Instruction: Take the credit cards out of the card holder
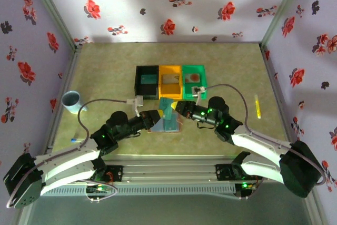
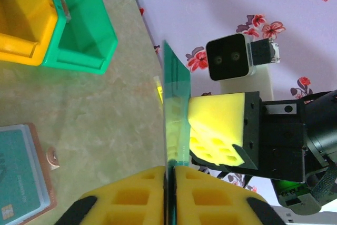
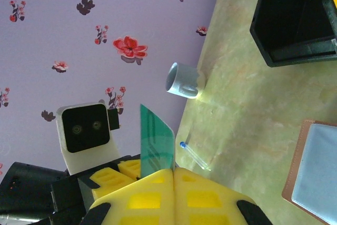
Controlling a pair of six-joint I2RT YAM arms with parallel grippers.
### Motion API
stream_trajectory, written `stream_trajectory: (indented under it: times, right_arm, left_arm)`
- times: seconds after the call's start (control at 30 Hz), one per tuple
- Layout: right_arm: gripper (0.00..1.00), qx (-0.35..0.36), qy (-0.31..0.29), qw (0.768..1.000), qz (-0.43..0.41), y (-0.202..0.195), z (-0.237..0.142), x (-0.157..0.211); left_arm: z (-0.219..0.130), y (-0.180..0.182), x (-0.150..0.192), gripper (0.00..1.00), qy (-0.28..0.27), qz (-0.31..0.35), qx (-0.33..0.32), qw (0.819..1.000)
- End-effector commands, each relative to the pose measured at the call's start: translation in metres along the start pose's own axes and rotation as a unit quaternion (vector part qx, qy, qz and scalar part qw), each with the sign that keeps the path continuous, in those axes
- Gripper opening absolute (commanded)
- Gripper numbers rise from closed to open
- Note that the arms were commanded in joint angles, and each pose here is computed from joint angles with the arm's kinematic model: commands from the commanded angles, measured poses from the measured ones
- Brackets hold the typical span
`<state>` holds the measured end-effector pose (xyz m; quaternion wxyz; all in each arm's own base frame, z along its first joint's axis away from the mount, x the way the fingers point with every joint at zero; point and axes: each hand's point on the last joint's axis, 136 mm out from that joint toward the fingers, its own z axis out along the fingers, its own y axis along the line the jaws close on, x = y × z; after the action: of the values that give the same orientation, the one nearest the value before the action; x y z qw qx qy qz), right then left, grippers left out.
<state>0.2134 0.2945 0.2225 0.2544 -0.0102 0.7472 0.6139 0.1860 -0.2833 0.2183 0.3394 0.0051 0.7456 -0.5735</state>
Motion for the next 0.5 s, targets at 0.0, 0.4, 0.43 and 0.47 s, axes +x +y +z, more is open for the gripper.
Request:
stream_trajectory:
  times: [0.0, 0.4, 0.43, 0.47]
  right_arm:
    - [0.06, 0.013, 0.008, 1.000, -0.002, -0.009, -0.001, 0.004]
    - [0.66, 0.095, 0.005, 0.992, -0.078, -0.015, -0.022, -0.003]
    - [0.70, 0.099, 0.003, 0.991, -0.089, -0.014, -0.025, -0.004]
    - [0.73, 0.100, 0.002, 0.990, -0.099, -0.011, -0.027, -0.005]
  left_arm:
    - [-0.003, -0.013, -0.006, 0.11, -0.012, 0.005, 0.029, 0.999]
    - [-0.022, 0.011, 0.029, 0.00, 0.106, 0.054, -0.059, 0.991]
    - [-0.028, 0.016, 0.035, 0.00, 0.129, 0.064, -0.077, 0.987]
    - [-0.032, 0.018, 0.040, 0.00, 0.148, 0.072, -0.089, 0.982]
